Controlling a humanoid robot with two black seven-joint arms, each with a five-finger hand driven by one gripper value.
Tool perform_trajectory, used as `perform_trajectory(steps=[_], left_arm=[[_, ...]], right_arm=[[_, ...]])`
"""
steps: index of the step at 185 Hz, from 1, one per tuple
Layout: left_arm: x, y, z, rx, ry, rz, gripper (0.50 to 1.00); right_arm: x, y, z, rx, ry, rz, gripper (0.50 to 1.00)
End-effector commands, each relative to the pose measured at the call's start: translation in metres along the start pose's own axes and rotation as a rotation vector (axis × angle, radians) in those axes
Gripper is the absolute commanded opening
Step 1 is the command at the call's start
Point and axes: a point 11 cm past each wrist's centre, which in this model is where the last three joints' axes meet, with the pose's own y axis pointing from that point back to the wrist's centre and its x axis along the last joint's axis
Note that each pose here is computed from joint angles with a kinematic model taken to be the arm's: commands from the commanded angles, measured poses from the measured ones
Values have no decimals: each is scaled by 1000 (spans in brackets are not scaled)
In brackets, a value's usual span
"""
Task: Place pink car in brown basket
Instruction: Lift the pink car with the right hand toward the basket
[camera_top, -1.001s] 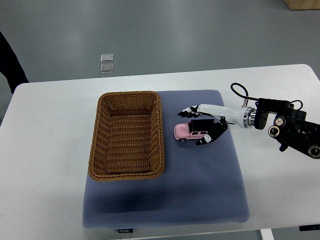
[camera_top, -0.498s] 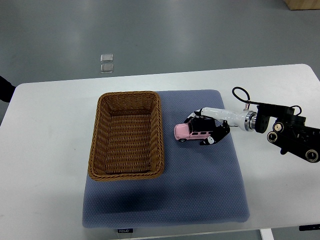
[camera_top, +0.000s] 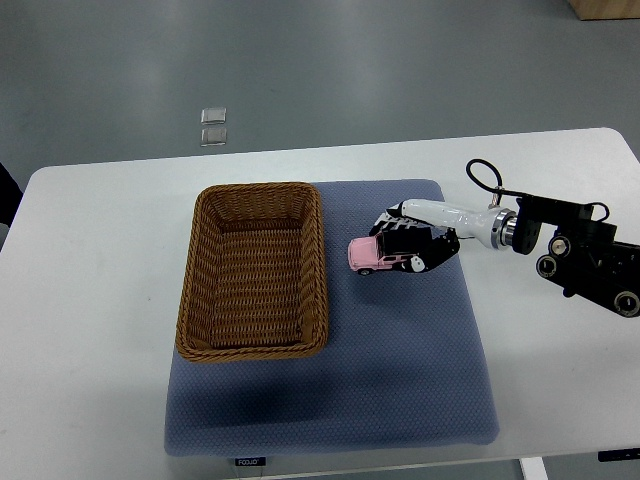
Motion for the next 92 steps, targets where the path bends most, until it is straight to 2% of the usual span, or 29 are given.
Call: perform_trajectory(steps=[1,62,92], left_arm=[[0,0,0,0,0,0,1000],[1,0,0,0,0,2,1000],[-2,0,0,0,-3,-5,1000]], right_arm=[[17,6,-7,27,18,18,500],[61,-9,-65,164,13,64,500],[53,-37,-102,238,9,38,500]])
